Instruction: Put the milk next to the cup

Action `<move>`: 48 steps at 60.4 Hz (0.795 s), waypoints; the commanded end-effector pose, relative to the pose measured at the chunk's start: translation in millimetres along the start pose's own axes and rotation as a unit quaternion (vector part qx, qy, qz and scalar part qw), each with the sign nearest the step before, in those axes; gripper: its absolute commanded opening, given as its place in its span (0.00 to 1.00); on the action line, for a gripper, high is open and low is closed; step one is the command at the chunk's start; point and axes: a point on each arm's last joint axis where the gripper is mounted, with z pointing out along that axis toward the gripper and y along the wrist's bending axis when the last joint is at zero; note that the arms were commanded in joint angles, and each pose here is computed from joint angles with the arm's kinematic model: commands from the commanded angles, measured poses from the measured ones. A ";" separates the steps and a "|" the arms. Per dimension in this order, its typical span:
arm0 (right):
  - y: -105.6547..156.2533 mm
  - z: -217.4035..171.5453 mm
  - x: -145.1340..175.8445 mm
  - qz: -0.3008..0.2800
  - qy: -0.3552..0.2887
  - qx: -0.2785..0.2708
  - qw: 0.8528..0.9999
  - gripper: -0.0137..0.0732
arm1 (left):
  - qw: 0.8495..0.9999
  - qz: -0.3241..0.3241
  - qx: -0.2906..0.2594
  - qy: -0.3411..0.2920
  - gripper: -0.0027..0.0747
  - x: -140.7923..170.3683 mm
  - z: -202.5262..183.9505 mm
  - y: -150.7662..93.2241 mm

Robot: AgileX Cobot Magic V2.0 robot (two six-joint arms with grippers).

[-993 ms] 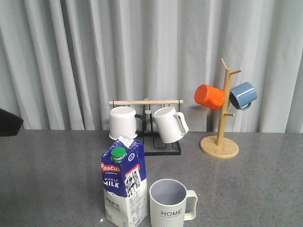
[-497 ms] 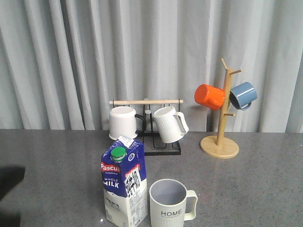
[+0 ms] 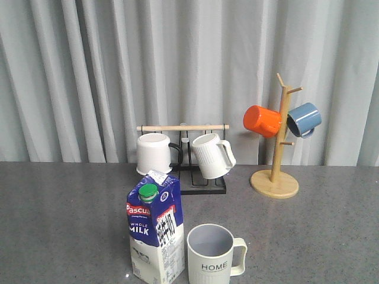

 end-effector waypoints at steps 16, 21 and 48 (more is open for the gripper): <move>1.4 -2.2 -14.1 -0.008 -0.041 -0.008 0.999 0.15 | 0.998 -0.006 -0.026 -0.050 0.02 0.5 -18.8 4.7; 1.4 -2.2 -14.1 -0.008 -0.041 -0.008 0.999 0.15 | 0.998 -0.001 -0.028 -0.055 0.02 1.2 -22.8 4.5; 1.4 -2.2 -14.1 -0.008 -0.041 -0.008 0.999 0.15 | 0.998 0.002 -0.037 -0.054 0.02 2.9 -26.2 5.2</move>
